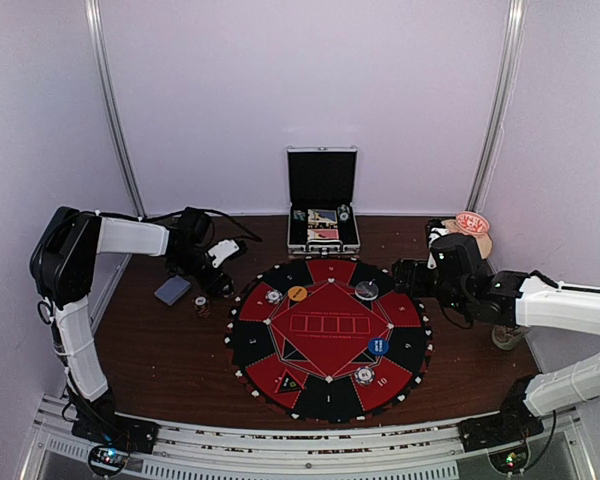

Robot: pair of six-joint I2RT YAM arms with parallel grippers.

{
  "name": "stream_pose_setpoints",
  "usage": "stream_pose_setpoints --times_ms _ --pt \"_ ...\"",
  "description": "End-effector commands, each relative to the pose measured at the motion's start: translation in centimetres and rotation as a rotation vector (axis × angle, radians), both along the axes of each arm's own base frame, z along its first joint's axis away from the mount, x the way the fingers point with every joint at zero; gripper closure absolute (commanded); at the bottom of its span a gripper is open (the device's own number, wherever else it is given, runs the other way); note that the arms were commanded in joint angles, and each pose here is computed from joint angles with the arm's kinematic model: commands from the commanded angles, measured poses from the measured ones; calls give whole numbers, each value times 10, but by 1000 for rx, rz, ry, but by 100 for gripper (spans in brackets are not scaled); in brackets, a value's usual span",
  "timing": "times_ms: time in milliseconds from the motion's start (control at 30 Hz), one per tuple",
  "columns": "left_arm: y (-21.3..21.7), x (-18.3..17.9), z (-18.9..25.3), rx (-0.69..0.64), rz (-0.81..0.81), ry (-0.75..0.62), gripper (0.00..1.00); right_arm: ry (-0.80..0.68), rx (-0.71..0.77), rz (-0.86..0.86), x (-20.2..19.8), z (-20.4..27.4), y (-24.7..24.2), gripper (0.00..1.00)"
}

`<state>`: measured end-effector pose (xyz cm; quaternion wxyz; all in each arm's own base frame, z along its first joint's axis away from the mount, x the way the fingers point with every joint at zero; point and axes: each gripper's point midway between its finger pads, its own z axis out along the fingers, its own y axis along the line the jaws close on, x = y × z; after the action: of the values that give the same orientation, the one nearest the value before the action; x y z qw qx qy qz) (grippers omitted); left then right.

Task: Distribute texas hold em gaming equipment
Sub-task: Pick up the pile of poker chips from the pile of poker chips.

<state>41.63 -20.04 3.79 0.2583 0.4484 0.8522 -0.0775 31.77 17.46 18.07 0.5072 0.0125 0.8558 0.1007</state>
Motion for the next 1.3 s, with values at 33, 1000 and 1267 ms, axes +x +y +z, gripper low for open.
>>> stream_pose_setpoints --times_ms 33,1000,1267 --pt "1 -1 -7 12 -14 9 40 -8 0 -1 1 -1 -2 1" --pt "-3 -5 2 -11 -34 10 75 -10 1 -3 0 0 -3 1" --pt "-13 -5 39 -56 -53 -44 79 -10 -2 -10 1 0 -4 1"
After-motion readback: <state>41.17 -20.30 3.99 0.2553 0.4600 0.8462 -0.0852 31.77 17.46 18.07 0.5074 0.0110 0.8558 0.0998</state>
